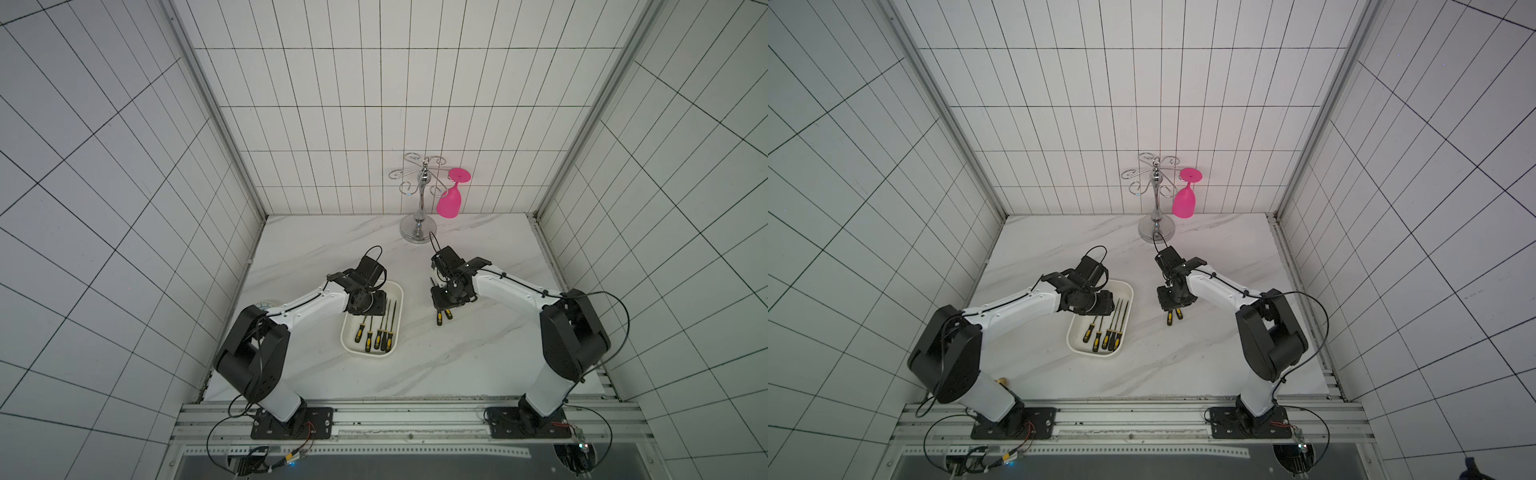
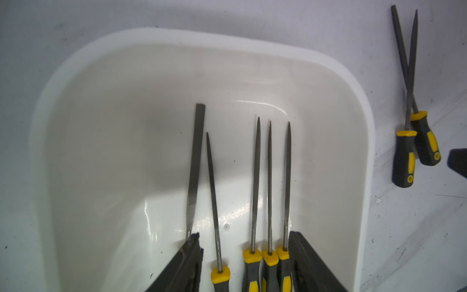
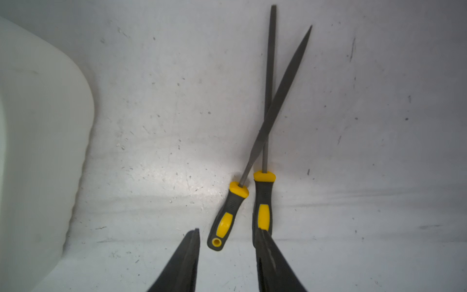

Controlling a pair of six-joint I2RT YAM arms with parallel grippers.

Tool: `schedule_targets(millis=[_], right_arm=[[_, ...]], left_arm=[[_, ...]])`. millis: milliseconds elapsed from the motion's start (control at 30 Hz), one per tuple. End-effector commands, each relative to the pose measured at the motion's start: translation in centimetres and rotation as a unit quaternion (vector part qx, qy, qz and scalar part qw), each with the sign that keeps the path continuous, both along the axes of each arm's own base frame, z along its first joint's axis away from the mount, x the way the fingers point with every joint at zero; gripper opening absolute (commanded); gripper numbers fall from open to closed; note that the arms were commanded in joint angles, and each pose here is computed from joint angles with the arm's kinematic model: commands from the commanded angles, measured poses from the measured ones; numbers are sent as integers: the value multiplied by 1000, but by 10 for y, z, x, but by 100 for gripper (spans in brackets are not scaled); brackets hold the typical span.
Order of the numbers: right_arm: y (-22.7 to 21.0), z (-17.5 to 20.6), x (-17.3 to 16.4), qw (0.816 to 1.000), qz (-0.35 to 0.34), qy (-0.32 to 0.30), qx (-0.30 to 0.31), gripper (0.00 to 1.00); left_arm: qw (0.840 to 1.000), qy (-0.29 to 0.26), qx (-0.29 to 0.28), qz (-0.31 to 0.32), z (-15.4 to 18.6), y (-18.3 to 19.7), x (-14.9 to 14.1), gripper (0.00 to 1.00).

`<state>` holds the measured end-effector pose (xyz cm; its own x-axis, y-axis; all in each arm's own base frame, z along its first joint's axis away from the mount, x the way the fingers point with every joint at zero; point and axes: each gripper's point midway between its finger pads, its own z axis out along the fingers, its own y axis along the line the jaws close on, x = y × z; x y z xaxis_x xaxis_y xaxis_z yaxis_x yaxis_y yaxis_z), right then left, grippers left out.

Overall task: Put the file tool into the storage box
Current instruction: Place the file tool in the storage box, then pick up the file tool from the center of the board.

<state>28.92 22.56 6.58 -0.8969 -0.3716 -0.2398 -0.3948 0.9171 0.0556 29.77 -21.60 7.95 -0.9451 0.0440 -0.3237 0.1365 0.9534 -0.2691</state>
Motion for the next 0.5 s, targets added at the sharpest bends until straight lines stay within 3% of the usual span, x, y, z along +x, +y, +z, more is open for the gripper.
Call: schedule_targets(millis=[0,467], right_arm=[[-28,-9,-4,998,-11,0,-60,40],[-36,-51,-15,996,-13,46,-71,37]], left_arm=[[1000,-18,-22,0,11,-12,12,57],[999,-17,-31,0,11,-16,14,58]])
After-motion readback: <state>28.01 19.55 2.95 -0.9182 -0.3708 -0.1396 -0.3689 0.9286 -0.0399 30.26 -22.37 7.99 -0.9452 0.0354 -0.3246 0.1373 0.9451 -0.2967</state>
